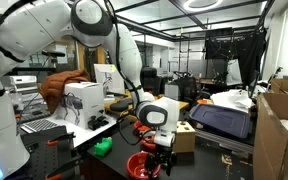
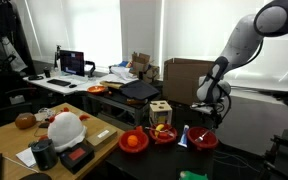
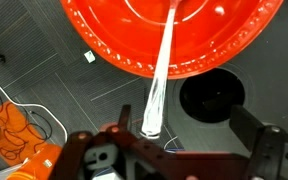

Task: Remove the spoon from the bowl

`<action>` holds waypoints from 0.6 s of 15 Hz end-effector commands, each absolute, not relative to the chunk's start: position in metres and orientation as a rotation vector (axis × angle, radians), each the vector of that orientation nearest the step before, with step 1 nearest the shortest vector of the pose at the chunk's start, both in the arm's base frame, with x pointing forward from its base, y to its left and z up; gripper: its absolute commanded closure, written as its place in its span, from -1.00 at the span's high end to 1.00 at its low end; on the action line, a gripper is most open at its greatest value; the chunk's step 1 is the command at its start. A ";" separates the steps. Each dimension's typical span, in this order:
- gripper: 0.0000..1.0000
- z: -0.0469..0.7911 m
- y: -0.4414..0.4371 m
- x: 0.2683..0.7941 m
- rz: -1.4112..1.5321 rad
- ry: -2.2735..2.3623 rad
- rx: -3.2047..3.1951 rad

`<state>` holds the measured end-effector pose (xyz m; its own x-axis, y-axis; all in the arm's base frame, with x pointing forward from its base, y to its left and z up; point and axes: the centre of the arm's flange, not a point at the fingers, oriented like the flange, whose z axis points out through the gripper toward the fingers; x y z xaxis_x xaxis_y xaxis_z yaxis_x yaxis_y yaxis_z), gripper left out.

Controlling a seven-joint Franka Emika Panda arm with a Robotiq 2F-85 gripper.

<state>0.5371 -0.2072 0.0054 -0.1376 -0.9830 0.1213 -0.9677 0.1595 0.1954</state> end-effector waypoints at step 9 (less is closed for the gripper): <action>-0.77 0.012 -0.193 0.525 -0.130 -2.149 1.992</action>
<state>0.5328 -0.1990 0.0005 -0.0808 -0.9916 0.1010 -0.9715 0.1010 0.2147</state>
